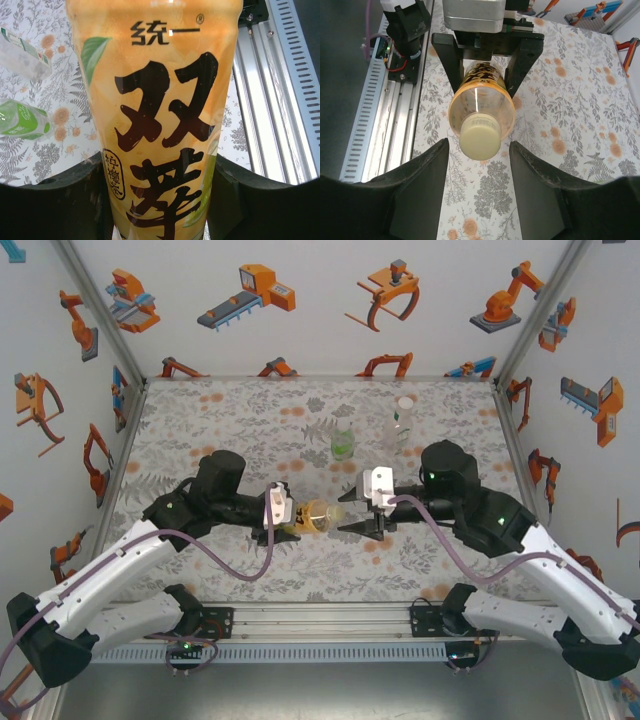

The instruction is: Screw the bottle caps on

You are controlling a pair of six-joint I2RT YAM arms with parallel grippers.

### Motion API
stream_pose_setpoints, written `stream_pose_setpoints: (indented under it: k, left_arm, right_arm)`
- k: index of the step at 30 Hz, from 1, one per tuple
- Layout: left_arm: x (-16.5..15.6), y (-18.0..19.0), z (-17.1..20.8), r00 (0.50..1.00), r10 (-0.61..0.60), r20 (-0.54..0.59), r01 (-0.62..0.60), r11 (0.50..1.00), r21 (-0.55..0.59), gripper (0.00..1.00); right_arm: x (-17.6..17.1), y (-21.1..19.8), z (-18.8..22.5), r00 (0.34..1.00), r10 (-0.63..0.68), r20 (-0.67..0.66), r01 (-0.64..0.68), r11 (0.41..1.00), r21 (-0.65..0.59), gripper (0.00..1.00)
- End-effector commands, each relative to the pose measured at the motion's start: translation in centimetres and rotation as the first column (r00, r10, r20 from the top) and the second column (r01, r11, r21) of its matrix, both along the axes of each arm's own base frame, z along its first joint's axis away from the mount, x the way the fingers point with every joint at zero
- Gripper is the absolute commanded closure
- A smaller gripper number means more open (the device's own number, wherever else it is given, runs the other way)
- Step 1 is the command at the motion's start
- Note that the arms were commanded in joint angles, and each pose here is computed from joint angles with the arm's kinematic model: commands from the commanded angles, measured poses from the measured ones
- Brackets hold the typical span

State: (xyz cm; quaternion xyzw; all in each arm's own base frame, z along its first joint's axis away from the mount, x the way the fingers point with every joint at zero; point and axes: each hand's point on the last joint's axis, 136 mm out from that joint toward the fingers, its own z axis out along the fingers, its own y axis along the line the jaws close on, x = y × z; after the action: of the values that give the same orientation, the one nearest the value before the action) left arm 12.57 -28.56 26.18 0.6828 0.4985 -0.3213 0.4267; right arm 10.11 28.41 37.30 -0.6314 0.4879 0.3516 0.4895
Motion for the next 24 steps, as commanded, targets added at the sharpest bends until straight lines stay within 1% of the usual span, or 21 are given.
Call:
stream_pose_setpoints:
  k: [1, 3, 8, 15, 17, 19, 20, 22, 24]
  left_arm:
    - [-0.8, -0.17, 1.03, 0.999, -0.048, 0.007, 0.048, 0.999, -0.017, 1.0]
    - [-0.81, -0.17, 1.02, 0.999, -0.048, 0.006, 0.048, 0.999, -0.015, 1.0]
    - [-0.56, -0.18, 0.89, 0.999, -0.037, 0.006, 0.037, 0.999, -0.007, 1.0]
    - [-0.58, -0.14, 0.9, 0.999, -0.037, 0.006, 0.037, 0.999, -0.005, 1.0]
    - [-0.56, -0.13, 0.87, 0.999, -0.035, 0.005, 0.035, 0.999, -0.004, 1.0]
    - [-0.52, -0.14, 0.84, 0.999, -0.034, 0.006, 0.034, 0.999, -0.003, 1.0]
    - [-0.48, -0.13, 0.79, 0.999, -0.032, 0.005, 0.032, 0.999, -0.001, 1.0]
    - [-0.35, -0.13, 0.83, 1.0, -0.024, 0.01, 0.024, 1.0, 0.0, 1.0]
    - [-0.12, -0.04, 0.8, 1.0, -0.01, 0.017, 0.01, 1.0, 0.005, 1.0]
  right_arm:
    - [-0.31, -0.08, 1.58, 0.999, 0.013, 0.047, -0.014, 0.999, 0.033, 0.53]
    - [-0.28, 0.03, 1.57, 0.999, 0.015, 0.048, -0.017, 0.999, 0.035, 0.55]
    - [-0.48, 0.42, 1.83, 0.998, 0.042, 0.048, -0.044, 0.998, 0.049, 0.56]
    - [-0.24, 0.67, 1.64, 0.998, 0.04, 0.045, -0.042, 0.998, 0.046, 0.57]
    - [-0.19, 0.66, 1.55, 0.998, 0.036, 0.043, -0.038, 0.998, 0.043, 0.6]
    - [-0.21, 0.59, 1.54, 0.998, 0.035, 0.044, -0.037, 0.998, 0.044, 0.65]
    - [-0.18, 0.58, 1.49, 0.999, 0.033, 0.044, -0.034, 0.998, 0.044, 0.68]
    - [0.04, 0.53, 1.49, 0.999, 0.016, 0.04, -0.018, 0.999, 0.048, 0.77]
    - [0.33, 0.47, 1.41, 1.0, -0.009, 0.023, 0.008, 0.998, 0.055, 0.82]
